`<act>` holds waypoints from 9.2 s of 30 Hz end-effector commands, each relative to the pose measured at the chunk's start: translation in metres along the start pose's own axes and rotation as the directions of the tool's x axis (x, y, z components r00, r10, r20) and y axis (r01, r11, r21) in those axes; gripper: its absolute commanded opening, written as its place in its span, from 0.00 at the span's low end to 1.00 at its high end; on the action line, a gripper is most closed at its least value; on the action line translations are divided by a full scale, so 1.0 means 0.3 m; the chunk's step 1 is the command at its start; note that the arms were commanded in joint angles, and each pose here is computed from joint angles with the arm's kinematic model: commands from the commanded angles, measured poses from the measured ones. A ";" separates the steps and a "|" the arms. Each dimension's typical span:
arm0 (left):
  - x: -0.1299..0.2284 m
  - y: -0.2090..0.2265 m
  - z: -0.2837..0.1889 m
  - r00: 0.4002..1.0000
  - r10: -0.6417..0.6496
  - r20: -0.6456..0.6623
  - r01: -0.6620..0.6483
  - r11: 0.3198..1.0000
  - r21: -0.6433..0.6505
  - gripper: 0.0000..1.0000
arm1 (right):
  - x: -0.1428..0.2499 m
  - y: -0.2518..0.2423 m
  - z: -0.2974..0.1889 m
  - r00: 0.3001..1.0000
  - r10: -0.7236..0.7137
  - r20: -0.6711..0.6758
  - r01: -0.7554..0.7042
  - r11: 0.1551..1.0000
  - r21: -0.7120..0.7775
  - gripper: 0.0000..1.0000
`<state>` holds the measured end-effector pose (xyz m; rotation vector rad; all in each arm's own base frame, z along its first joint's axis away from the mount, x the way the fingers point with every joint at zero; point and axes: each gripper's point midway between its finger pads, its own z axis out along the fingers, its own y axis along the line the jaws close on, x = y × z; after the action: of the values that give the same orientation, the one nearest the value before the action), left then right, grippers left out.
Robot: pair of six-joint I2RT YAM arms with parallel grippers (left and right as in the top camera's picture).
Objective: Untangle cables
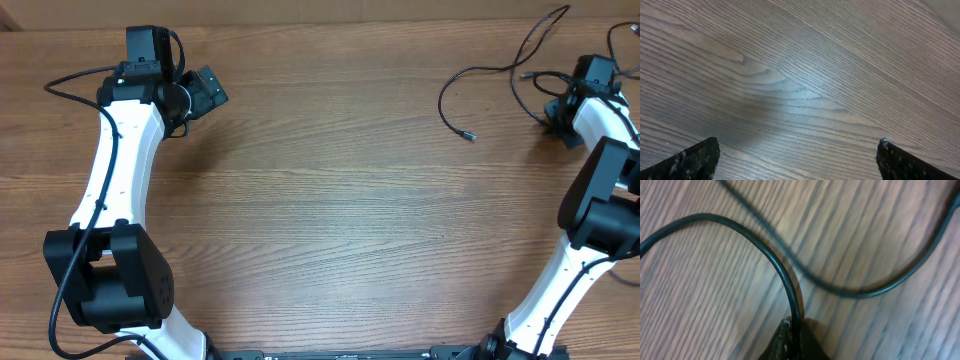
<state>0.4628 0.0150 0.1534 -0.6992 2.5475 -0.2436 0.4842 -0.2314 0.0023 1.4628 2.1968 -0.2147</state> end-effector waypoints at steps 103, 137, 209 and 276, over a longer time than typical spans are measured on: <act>-0.033 -0.034 -0.061 0.999 0.001 0.044 -0.003 1.000 0.031 0.99 | -0.460 0.000 0.372 0.952 -0.219 0.214 0.236 0.970 -0.055 0.04; -0.032 -0.037 -0.061 0.999 0.003 0.044 -0.004 0.999 0.032 0.99 | -0.663 0.265 0.297 0.812 -0.069 0.580 0.266 0.927 -0.263 0.08; -0.032 -0.037 -0.061 0.999 0.003 0.044 -0.004 0.999 0.032 1.00 | -0.470 -0.079 0.408 0.968 -0.205 0.148 0.211 0.977 -0.030 0.04; -0.032 -0.036 -0.060 0.999 0.003 0.044 -0.004 0.999 0.032 1.00 | 0.513 -0.337 -1.159 0.884 -0.422 -0.200 0.106 0.599 -0.794 1.00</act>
<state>0.4628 0.0149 0.1534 -0.6991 2.5476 -0.2441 0.2411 -0.0286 0.2193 0.7126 2.3354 0.7522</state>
